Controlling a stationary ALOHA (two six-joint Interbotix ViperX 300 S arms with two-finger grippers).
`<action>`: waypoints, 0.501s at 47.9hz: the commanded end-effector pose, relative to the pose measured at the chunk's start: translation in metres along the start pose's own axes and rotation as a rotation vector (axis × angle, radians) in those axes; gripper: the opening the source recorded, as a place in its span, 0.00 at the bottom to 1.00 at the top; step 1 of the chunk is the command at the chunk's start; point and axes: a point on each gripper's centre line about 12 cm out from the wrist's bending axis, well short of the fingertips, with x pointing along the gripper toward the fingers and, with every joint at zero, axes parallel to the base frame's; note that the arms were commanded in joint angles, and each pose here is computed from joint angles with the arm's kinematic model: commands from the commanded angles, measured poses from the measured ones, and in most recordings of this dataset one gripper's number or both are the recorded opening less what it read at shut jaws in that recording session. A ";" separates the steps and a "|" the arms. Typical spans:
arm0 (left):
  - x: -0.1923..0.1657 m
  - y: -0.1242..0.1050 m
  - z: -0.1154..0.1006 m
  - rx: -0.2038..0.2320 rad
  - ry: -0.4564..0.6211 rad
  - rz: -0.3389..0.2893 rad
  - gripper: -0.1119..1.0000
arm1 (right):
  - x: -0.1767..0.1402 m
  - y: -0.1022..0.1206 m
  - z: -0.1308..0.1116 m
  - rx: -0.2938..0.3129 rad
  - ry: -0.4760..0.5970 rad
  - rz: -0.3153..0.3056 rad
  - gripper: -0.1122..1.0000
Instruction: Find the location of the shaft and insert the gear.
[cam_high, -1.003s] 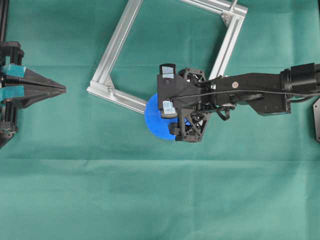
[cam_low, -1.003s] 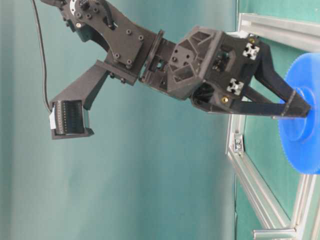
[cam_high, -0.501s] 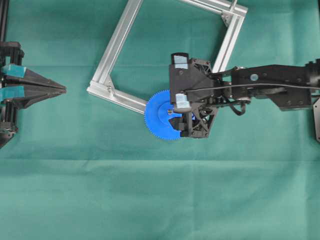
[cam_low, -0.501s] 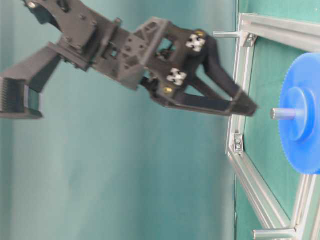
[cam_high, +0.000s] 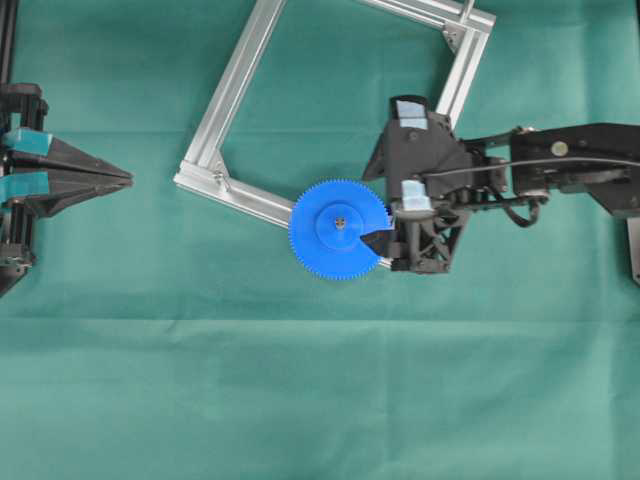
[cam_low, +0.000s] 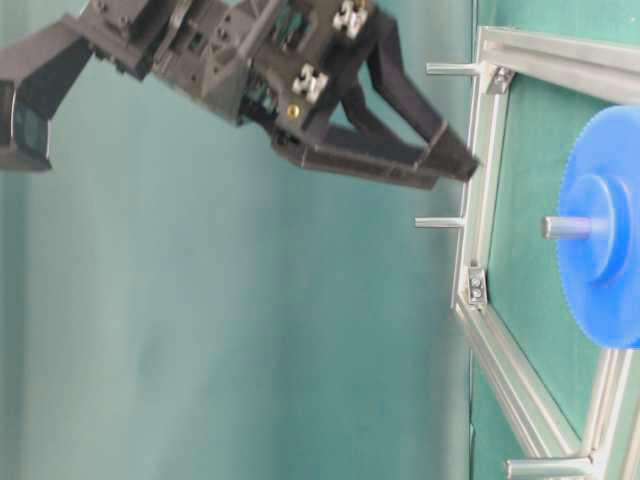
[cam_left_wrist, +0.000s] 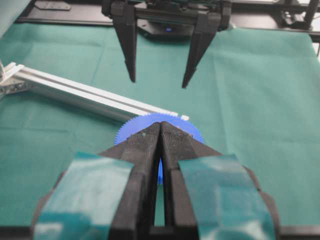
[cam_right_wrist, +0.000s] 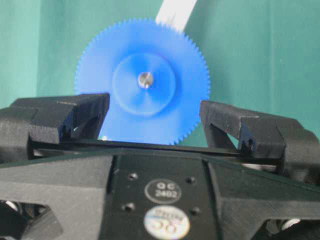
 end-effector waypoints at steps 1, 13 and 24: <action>0.001 0.000 0.011 -0.003 -0.022 0.003 0.11 | -0.017 0.000 0.003 0.002 -0.056 0.010 0.89; 0.001 0.000 0.010 -0.003 -0.020 0.003 0.11 | -0.032 -0.003 -0.017 0.015 -0.100 0.026 0.89; 0.001 0.000 0.011 -0.002 -0.022 0.002 0.11 | -0.042 -0.006 -0.031 0.027 -0.107 0.028 0.89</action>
